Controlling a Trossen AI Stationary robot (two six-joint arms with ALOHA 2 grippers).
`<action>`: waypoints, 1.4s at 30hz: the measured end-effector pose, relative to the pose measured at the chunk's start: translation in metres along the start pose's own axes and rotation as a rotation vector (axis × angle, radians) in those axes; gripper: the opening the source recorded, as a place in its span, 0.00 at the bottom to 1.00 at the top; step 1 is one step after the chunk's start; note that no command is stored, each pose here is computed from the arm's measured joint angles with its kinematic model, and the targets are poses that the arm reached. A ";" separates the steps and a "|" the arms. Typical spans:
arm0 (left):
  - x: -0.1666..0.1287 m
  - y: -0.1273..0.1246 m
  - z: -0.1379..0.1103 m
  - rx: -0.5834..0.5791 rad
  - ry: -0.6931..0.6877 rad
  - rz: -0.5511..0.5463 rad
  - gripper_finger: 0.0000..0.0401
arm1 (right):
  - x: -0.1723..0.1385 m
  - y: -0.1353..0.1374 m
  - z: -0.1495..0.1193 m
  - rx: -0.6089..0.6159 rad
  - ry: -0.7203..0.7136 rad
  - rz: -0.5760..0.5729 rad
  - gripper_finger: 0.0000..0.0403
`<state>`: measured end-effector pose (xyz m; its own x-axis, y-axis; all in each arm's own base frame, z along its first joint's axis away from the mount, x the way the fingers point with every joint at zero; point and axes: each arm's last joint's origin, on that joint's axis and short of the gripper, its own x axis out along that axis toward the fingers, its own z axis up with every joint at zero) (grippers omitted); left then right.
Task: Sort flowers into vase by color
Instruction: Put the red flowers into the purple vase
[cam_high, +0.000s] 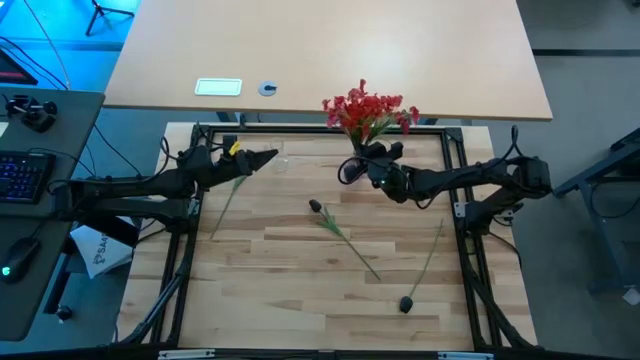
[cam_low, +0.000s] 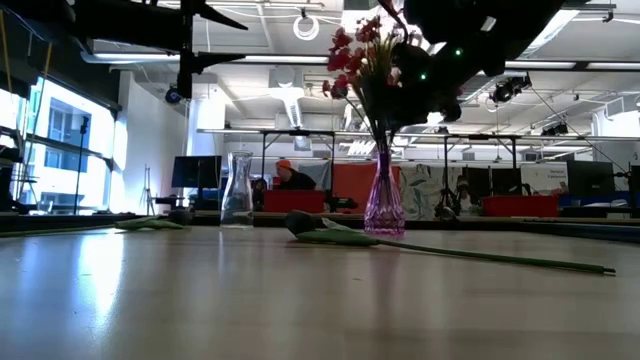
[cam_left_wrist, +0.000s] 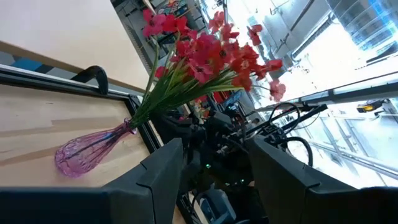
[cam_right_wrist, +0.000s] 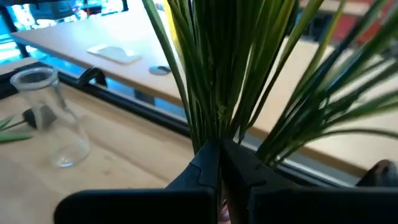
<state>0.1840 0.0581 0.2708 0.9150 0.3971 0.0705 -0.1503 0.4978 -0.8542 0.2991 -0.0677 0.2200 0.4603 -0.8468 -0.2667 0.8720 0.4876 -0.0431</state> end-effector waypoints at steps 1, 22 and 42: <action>0.000 0.000 0.000 0.000 0.000 0.000 0.44 | 0.001 -0.001 -0.001 0.007 0.013 0.014 0.00; 0.000 0.000 0.000 0.001 0.003 -0.001 0.44 | 0.000 0.003 -0.003 0.030 0.082 0.181 0.26; 0.000 0.000 0.000 0.062 0.004 -0.001 0.44 | -0.024 -0.006 0.035 0.031 -0.082 0.245 0.42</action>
<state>0.1841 0.0579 0.2707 0.9166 0.3938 0.0694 -0.1718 0.5447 -0.8208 0.2884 -0.0577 0.2603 0.6692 -0.7194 -0.1863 0.7371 0.6745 0.0430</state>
